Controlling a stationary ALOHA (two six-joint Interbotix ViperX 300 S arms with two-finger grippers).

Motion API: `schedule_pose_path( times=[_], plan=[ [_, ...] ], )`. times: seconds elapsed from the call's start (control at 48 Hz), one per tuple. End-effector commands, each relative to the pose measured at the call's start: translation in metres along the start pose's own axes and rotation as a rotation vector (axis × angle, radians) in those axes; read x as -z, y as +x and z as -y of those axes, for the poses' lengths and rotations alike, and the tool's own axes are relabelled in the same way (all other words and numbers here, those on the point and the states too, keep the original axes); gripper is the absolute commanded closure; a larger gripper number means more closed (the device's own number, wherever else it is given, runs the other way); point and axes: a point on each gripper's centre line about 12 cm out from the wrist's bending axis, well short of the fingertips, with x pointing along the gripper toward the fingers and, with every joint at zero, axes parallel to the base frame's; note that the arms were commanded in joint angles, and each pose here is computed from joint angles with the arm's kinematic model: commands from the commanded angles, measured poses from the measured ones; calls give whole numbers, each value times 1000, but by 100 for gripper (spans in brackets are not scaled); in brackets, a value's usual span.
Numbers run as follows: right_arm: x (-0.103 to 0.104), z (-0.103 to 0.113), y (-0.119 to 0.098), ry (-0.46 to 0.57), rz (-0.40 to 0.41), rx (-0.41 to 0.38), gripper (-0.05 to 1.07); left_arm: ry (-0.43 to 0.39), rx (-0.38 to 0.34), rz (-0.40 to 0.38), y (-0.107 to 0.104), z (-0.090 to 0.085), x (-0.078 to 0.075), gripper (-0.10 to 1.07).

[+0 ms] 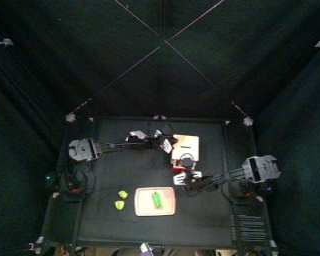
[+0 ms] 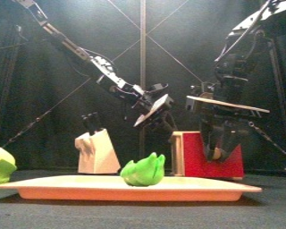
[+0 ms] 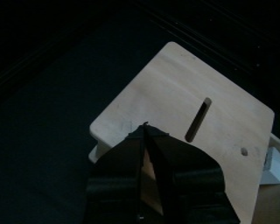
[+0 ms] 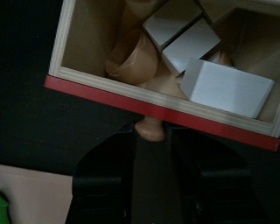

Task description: Open drawer

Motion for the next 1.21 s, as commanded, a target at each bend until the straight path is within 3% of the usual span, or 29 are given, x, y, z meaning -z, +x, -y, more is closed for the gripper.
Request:
schedule_pose_path(
  times=[0.0,1.188],
  plan=[
    [1,-9,-15,8,-9,-55,49,-1,0,25,-2,1,-11,45],
    [22,-5,-21,-20,-59,-52,47,-3,0,23,-2,1,-10,45]
  ],
)
